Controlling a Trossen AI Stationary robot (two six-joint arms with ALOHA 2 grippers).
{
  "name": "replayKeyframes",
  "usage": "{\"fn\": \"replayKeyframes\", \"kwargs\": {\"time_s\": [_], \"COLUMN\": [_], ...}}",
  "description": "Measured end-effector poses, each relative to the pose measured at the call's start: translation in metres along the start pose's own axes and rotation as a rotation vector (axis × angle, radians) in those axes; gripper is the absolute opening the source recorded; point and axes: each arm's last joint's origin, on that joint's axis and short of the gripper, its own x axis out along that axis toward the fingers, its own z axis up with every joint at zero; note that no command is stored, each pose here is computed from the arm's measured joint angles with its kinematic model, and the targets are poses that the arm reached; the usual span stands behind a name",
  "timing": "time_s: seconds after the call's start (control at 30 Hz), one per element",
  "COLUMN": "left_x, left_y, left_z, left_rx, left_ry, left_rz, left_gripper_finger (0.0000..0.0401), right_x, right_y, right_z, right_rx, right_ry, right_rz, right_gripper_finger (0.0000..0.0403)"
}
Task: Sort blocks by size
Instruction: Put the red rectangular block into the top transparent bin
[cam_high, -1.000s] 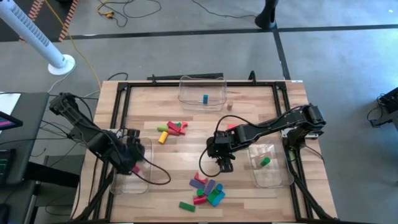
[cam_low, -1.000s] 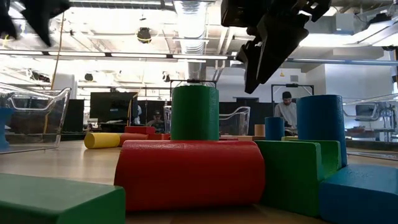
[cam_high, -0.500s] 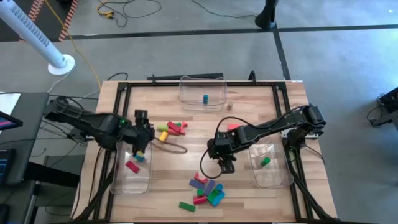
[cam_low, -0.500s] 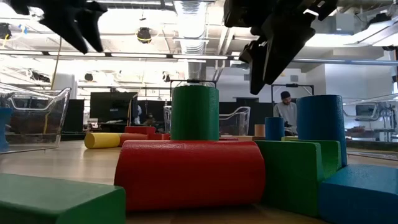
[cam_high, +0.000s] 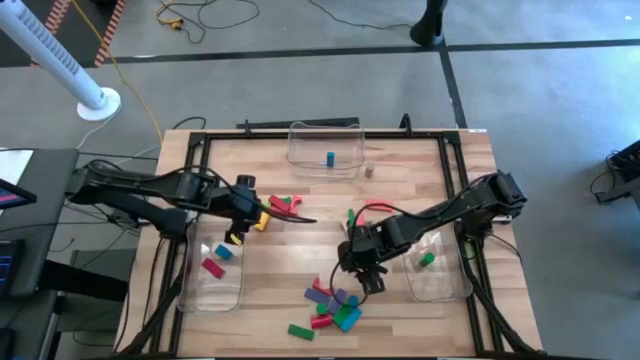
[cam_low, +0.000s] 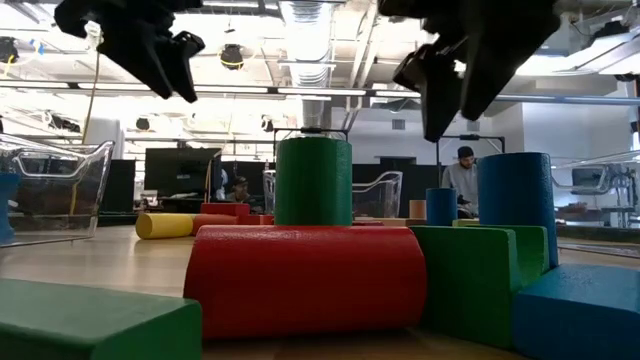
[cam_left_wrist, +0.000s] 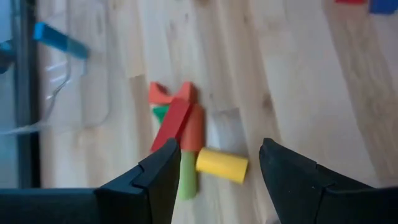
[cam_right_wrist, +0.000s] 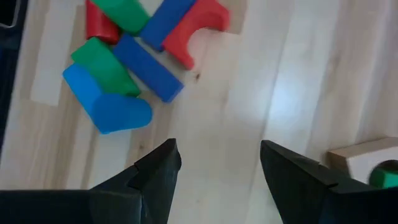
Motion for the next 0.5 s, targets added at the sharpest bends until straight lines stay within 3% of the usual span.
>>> {"fn": "replayKeyframes", "kwargs": {"time_s": [0.3, 0.5], "left_x": [0.022, 0.055], "left_y": [-0.005, 0.001], "left_z": [0.0, -0.001], "left_rx": [0.061, 0.145], "left_ry": [-0.022, 0.064], "left_rz": [-0.061, -0.058], "left_gripper_finger": [0.0209, 0.0209], "right_x": [0.0, 0.0], "right_y": [0.014, 0.013], "right_z": [-0.002, 0.001], "right_rx": [-0.017, -0.014], "right_ry": [-0.004, -0.029], "right_rz": [0.002, -0.001], "right_gripper_finger": [0.0255, 0.0255]}}
